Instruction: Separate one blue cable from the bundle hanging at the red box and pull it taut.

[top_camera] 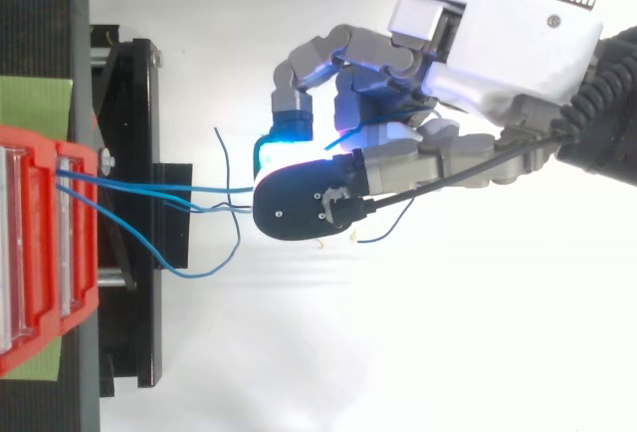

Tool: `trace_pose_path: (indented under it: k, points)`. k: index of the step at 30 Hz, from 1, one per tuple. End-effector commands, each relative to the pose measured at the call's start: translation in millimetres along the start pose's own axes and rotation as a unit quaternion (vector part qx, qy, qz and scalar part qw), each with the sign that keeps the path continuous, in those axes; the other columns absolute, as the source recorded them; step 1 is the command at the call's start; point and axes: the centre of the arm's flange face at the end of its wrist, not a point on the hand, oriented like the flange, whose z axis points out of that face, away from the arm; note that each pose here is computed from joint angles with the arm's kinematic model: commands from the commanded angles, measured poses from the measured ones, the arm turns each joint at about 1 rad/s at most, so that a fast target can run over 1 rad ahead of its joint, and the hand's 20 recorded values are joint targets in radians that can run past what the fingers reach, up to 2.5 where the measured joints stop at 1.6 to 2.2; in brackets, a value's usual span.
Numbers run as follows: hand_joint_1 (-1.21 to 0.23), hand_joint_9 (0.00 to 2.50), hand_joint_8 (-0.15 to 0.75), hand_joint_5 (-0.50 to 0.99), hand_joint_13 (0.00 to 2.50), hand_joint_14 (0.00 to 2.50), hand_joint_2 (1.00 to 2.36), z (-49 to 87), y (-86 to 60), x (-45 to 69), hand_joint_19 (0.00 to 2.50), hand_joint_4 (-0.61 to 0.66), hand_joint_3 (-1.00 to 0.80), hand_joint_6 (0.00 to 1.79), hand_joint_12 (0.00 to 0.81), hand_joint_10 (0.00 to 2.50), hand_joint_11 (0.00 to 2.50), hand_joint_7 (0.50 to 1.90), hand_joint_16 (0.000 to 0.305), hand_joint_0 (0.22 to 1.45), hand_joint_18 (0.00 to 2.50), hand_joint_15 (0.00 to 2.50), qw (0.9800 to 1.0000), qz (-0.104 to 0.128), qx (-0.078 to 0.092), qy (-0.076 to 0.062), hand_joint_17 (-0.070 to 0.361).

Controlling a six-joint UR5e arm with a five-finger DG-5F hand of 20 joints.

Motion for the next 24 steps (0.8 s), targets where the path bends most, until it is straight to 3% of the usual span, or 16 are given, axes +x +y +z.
trace_pose_path:
  k: [1,5,9,12,13,16,24]
  points:
    - [-0.78,0.4,0.334,-0.18,0.86,2.5,1.02,-0.3,-0.1,0.8,1.31,-0.19,-0.16,0.94,0.443,2.5,2.06,1.31,0.049,0.71,1.24,1.66,1.0,0.0,0.0,0.0,0.11]
    - [-0.77,0.39,0.341,-0.17,0.84,2.5,1.02,-0.3,-8.1,1.6,1.23,-0.26,-0.09,0.95,0.445,2.5,2.09,1.4,0.049,0.72,1.18,1.64,1.0,-0.001,0.006,0.003,0.11]
    - [-0.76,0.37,0.34,-0.18,0.81,2.5,1.02,0.8,-10.5,3.2,1.13,-0.26,-0.05,0.95,0.447,2.5,2.06,1.57,0.049,0.74,1.11,1.61,1.0,0.002,-0.001,0.003,0.111]
    - [-0.75,0.35,0.348,-0.18,0.79,2.5,1.02,3.9,-9.7,4.8,1.05,-0.26,-0.08,0.95,0.446,2.5,2.04,1.55,0.049,0.76,1.07,1.59,0.9998,0.01,-0.017,0.002,0.111]
    - [-0.75,0.33,0.348,-0.18,0.79,2.5,1.02,7.5,-7.0,6.7,1.05,-0.27,-0.08,0.96,0.446,2.5,2.05,1.54,0.048,0.76,1.04,1.6,0.9992,0.02,-0.035,0.003,0.109]
    - [-0.74,0.32,0.356,-0.18,0.78,2.5,1.02,10.5,-2.9,9.3,1.01,-0.26,-0.1,0.96,0.453,2.5,2.03,1.53,0.048,0.77,1.02,1.58,0.9982,0.028,-0.053,0.003,0.108]
    - [-0.74,0.31,0.357,-0.19,0.76,2.5,1.02,11.3,0.0,14.3,1.02,-0.23,-0.1,0.96,0.448,2.5,1.94,1.49,0.048,0.76,1.02,1.56,0.9974,0.031,-0.064,0.004,0.107]
